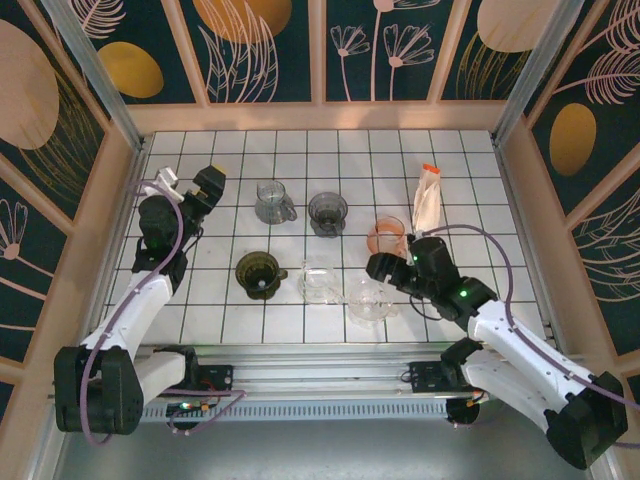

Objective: Place the coffee filter in the dripper

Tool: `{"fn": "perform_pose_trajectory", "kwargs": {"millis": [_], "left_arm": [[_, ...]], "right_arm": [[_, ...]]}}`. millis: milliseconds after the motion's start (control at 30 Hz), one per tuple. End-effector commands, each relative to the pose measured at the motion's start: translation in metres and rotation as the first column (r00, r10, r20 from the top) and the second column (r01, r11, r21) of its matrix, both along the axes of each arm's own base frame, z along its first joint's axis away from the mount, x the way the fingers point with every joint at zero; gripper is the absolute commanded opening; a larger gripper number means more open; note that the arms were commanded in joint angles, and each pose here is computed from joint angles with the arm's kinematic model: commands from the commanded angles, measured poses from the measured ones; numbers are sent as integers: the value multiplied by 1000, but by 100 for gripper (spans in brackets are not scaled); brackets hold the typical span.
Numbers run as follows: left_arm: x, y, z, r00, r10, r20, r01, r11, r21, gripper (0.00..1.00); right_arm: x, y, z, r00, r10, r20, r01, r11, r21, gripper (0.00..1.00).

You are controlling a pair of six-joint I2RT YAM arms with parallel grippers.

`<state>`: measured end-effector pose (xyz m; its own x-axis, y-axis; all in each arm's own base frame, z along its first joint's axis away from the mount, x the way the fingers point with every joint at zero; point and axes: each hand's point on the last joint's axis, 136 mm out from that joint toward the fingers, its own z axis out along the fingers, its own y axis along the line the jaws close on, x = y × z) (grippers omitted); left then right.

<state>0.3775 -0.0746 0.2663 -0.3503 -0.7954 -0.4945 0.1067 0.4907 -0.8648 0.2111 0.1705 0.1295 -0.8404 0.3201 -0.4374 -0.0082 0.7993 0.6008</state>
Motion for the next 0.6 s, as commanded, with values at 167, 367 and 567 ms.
{"fn": "perform_pose_trajectory", "kwargs": {"millis": [167,367,567], "left_arm": [[-28,-18,16,993,-109,54,109,994,12,99],[-31,-20,11,990,-127,55,125,992,30,92],[-32,-27,11,983,-173,68,171,985,26,84]], "right_arm": [[-36,5,-18,991,19,-136,-26,998,-49,86],[-46,24,-18,987,89,-135,-93,995,-21,84],[-56,31,-19,980,145,-138,-155,986,-66,83]]}}
